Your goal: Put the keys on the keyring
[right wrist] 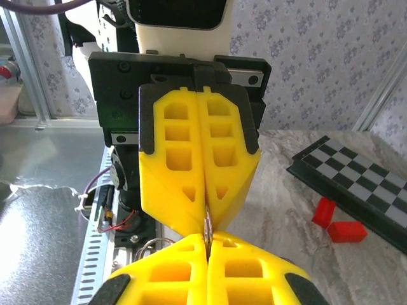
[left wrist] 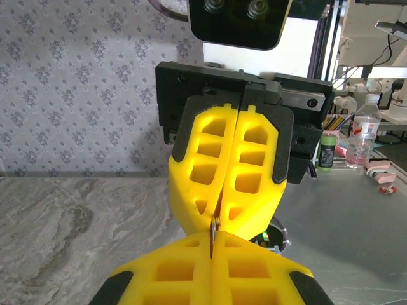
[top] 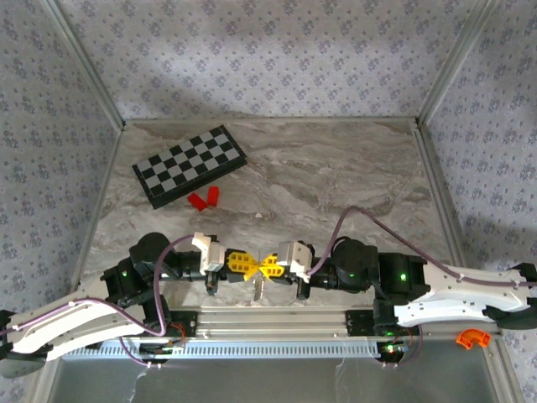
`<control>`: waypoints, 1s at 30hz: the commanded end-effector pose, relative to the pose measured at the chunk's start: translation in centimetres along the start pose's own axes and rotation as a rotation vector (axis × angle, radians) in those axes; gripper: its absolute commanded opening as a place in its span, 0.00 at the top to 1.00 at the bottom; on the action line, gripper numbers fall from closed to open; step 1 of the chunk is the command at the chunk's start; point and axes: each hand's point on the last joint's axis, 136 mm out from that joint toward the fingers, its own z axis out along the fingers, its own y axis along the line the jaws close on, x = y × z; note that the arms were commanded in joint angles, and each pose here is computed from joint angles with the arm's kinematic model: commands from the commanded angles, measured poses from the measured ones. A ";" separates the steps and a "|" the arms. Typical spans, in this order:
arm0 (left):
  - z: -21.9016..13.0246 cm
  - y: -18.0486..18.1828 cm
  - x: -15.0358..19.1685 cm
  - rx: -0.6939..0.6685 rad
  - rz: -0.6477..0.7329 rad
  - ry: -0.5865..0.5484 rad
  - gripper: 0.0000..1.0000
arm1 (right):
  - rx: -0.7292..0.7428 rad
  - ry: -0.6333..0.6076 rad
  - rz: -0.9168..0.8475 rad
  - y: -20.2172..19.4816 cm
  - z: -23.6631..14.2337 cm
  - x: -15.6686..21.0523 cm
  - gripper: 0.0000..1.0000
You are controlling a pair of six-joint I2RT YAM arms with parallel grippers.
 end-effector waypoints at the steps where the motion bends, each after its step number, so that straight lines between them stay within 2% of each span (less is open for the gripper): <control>1: -0.3 -0.5 -2.1 0.020 0.026 -0.064 1.00 | 0.003 0.015 -0.007 -0.1 0.1 0.1 1.00; 4: -0.3 0.2 -1.3 -0.023 0.020 0.009 1.00 | 0.024 0.073 -0.011 -0.5 0.0 0.6 1.00; 9: -0.8 1.7 0.5 -0.117 0.010 0.166 0.81 | 0.041 0.255 -0.021 -1.0 -0.5 2.3 1.00; 13: -0.8 2.1 1.5 -0.130 0.003 0.257 0.73 | 0.038 0.408 -0.042 -1.1 -0.6 4.1 1.00; 14: -0.8 2.1 1.5 -0.128 0.004 0.263 0.72 | 0.040 0.402 -0.041 -1.3 -0.8 3.2 1.00; 22: -0.3 2.0 2.0 -0.113 0.000 0.275 0.67 | -0.004 0.429 -0.055 -0.7 -1.1 2.9 1.00; 30: 0.4 0.8 1.1 -0.035 -0.010 0.218 0.65 | -0.032 0.420 -0.049 -0.5 -0.4 2.9 1.00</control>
